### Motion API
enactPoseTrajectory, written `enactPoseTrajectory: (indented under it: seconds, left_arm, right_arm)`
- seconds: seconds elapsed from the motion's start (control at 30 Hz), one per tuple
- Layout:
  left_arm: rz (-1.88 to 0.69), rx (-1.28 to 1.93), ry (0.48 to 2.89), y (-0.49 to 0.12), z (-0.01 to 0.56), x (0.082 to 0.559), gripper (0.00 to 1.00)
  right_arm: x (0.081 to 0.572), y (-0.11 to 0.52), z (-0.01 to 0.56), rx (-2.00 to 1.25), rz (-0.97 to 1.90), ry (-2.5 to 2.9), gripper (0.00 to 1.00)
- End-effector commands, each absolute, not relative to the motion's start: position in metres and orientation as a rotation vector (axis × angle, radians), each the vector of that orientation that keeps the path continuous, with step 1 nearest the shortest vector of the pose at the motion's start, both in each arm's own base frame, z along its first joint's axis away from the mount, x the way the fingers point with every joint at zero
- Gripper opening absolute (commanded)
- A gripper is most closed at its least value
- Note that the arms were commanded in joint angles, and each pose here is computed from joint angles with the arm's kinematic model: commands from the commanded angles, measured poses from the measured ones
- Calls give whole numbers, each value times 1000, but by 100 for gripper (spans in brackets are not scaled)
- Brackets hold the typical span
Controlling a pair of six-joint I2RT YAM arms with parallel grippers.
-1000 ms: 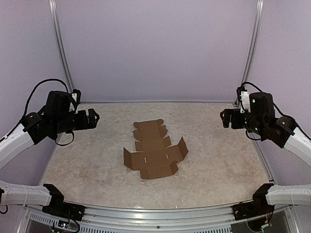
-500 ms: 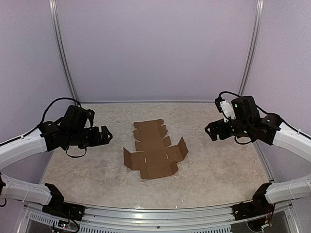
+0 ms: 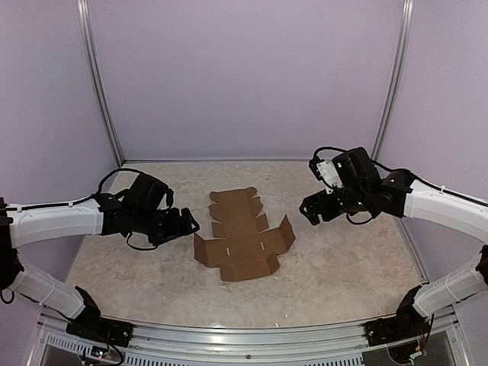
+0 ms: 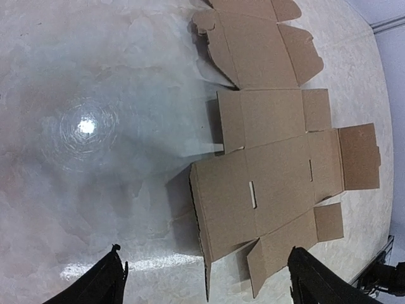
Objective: Fold the paper box
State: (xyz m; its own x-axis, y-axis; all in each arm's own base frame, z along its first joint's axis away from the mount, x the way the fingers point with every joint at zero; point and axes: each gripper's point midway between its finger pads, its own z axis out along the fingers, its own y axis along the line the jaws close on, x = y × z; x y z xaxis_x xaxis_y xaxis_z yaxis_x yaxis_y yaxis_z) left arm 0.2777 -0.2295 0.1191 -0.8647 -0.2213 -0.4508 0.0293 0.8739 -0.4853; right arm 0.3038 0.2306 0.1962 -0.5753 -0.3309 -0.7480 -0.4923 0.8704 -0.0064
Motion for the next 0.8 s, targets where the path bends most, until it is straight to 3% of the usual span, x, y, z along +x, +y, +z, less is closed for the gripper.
enactPoseTrajectory:
  seconds: [0.0,0.27,0.43,0.77]
  left_arm:
    - [-743,-136,2601,-250,108,278,84]
    - [-753,-142,2692,-264,78,275,71]
    - [-756,-113,2727,-273,69,270,57]
    - [-667,-48,2763,-269,63,267,7]
  right_arm:
    - [303,231,203,-576,252,2226,96]
    - [296,221,201,-542,248,2222,96]
    - [293,218,199,-535,240,2227,96]
    - [291,216,200,-527,247,2222,96]
